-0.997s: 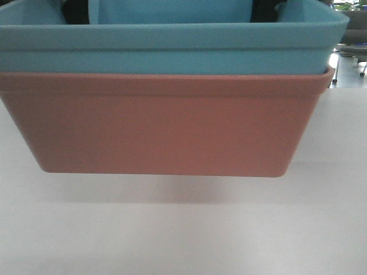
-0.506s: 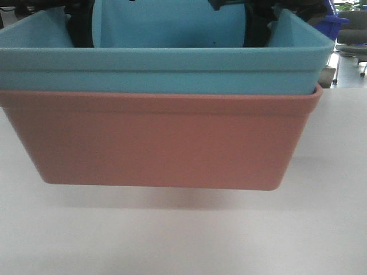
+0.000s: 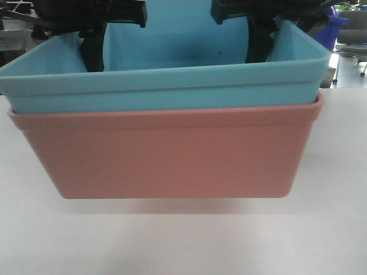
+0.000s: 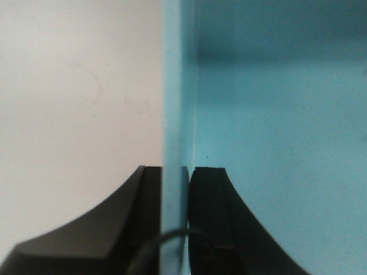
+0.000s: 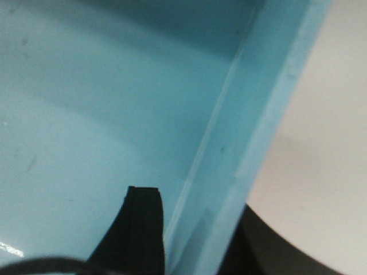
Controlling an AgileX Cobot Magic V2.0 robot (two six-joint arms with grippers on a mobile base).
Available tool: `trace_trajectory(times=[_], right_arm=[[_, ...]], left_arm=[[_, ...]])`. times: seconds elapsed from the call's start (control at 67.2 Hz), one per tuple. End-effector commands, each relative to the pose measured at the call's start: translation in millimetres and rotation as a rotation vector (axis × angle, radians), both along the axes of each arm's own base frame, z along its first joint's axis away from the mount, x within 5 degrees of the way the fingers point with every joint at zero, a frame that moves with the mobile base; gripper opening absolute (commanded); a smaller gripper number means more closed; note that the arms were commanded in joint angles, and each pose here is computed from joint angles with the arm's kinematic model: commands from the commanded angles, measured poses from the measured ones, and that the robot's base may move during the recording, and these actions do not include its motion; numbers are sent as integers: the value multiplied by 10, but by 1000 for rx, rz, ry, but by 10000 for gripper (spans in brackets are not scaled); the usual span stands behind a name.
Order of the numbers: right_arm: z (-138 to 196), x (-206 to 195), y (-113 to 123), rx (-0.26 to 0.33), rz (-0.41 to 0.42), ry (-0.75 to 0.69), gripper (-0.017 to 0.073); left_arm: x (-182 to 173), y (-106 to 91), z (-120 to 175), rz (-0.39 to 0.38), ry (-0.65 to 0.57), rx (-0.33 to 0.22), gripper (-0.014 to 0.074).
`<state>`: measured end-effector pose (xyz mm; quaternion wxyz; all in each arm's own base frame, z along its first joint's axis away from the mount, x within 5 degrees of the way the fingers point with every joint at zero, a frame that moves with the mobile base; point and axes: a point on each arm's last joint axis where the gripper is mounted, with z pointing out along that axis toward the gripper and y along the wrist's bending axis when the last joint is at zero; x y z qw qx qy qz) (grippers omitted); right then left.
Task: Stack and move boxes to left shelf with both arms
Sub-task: 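Hold the stacked bins raised in both grippers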
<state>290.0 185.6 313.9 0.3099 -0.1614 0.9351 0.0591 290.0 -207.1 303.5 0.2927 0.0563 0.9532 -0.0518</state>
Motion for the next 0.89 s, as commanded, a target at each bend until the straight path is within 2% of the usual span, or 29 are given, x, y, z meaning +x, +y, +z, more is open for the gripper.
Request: trace_trajectory(times=[0.0,0.149,0.878], right_arm=[[457,-66,286,339,62,-193,55],[457,-66,286,339,62,-193,55],[457,-65,286,338,62,-194,55]], left_arm=[[-55,-296,488,-104,-224,-338,-3],[-42,-285,495,-116,-249,-311,-3],[-41,-286,497,-117,-251,-313,-3]])
